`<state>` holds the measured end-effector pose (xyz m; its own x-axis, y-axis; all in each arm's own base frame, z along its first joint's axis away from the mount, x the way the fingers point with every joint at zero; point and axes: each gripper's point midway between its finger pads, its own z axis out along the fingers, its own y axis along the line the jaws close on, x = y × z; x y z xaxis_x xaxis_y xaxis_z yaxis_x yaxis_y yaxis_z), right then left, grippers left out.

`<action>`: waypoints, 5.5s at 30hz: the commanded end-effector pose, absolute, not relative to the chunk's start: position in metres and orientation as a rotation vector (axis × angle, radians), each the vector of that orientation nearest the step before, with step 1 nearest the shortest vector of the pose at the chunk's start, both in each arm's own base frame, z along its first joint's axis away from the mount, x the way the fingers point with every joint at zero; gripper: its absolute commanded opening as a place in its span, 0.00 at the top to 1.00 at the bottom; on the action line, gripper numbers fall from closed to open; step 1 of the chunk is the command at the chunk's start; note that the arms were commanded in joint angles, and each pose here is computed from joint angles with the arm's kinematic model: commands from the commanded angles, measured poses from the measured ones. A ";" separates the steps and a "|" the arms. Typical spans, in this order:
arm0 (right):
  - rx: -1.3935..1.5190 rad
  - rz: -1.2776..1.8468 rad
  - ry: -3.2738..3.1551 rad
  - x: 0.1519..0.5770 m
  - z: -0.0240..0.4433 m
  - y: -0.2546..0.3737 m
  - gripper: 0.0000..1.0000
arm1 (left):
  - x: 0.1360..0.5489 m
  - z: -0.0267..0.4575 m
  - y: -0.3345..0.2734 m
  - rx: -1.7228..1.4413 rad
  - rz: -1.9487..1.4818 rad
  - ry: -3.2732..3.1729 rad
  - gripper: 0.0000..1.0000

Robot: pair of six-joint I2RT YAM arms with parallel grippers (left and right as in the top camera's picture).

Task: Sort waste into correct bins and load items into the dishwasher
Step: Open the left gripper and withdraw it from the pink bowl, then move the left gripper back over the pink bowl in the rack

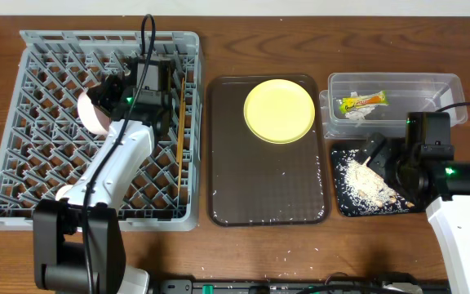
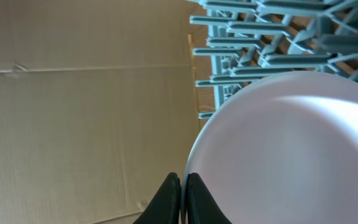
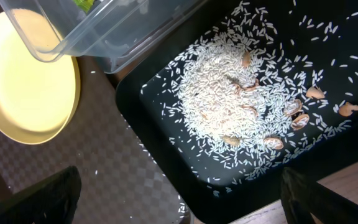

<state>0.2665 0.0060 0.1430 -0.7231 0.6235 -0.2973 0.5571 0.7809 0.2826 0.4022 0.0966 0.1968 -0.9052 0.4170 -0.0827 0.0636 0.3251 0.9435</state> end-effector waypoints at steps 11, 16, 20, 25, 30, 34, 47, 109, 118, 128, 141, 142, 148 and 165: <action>0.916 0.232 2.587 0.267 0.143 0.003 0.01 | 0.391 0.195 0.102 0.453 1.681 2.291 0.93; 0.916 0.232 2.587 0.267 0.143 0.003 0.01 | 0.384 0.180 0.094 0.515 1.688 2.303 0.93; 0.916 0.232 2.587 0.267 0.143 0.003 0.01 | 0.378 0.176 0.090 0.521 1.719 2.291 0.93; 0.916 0.232 2.587 0.267 0.143 0.003 0.01 | 0.373 0.192 0.084 0.426 1.814 2.215 0.92; 0.916 0.232 2.587 0.267 0.143 0.003 0.01 | 0.365 0.208 0.077 0.275 1.885 2.123 0.92; 0.916 0.232 2.587 0.267 0.143 0.003 0.01 | 0.356 0.222 0.074 0.204 1.970 2.054 0.92; 0.916 0.232 2.587 0.267 0.143 0.003 0.01 | 0.358 0.224 0.069 0.135 1.872 2.035 0.92; 0.916 0.232 2.587 0.267 0.143 0.003 0.01 | 0.268 0.269 0.101 -0.704 0.111 2.217 0.17; 0.916 0.232 2.587 0.267 0.143 0.003 0.01 | 0.292 0.189 0.136 -1.092 -0.578 2.288 0.30; 0.916 0.232 2.587 0.267 0.143 0.003 0.01 | 0.300 0.133 0.147 -1.207 -0.708 2.380 0.47; 0.916 0.232 2.587 0.267 0.143 0.003 0.01 | 0.307 0.121 0.153 -1.197 -0.708 2.390 0.92; 0.916 0.232 2.587 0.267 0.143 0.003 0.01 | 0.306 0.124 0.153 -1.190 -0.703 2.385 0.92; 0.916 0.232 2.587 0.267 0.143 0.003 0.01 | 0.294 0.163 0.162 -1.105 -0.392 2.364 0.93; 0.916 0.232 2.587 0.267 0.143 0.003 0.01 | 0.312 0.258 0.144 -0.482 1.243 2.172 0.92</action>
